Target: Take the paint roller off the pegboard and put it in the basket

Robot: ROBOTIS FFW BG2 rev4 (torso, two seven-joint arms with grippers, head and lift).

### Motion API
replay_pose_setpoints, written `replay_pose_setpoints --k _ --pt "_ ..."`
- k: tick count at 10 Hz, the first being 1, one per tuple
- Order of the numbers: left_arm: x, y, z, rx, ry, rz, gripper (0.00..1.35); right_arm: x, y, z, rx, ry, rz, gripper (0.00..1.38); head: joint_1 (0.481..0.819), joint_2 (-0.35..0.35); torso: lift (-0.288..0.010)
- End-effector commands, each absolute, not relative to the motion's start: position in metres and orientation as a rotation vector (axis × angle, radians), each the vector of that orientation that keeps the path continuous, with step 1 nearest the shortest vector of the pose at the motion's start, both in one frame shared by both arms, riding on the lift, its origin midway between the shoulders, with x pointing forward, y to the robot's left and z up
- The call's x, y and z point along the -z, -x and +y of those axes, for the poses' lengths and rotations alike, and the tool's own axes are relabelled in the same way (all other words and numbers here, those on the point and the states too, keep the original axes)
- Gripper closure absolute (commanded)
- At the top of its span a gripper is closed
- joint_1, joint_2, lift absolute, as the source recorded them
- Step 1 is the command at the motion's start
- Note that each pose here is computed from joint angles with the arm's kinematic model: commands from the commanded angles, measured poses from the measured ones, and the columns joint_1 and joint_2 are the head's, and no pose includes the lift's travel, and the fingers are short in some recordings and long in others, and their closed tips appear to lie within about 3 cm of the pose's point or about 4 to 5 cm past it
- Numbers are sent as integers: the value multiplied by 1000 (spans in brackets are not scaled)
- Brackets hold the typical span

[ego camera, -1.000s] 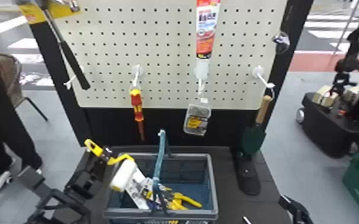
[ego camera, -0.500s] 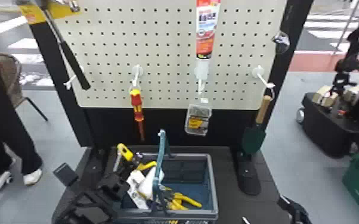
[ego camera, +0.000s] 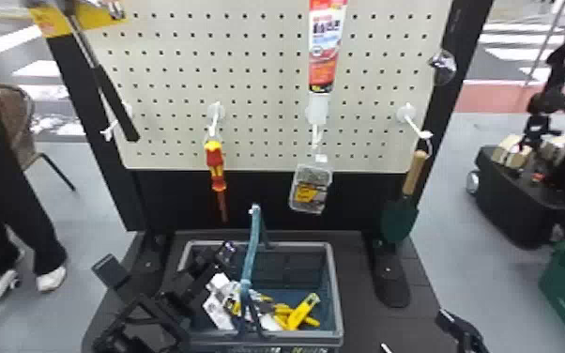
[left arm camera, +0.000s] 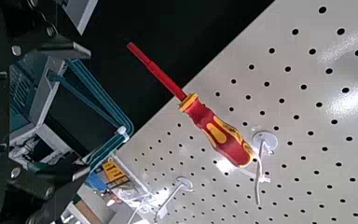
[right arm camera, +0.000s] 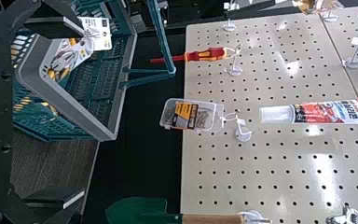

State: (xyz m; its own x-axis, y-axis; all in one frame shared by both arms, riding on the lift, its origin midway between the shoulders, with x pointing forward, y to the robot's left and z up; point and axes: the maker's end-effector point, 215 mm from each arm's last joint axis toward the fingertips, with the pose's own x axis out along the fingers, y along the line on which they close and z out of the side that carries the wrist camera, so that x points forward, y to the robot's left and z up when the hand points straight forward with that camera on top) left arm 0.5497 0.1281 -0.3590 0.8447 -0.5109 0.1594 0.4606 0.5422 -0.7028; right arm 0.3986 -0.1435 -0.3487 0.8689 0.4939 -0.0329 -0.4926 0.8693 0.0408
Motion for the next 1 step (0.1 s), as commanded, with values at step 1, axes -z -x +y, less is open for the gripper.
replay_pose_setpoints --k 1 --pt "359 -550 126 581 813 68 125 350 -398 -144 -517 -32 45 108 549 0 -100"
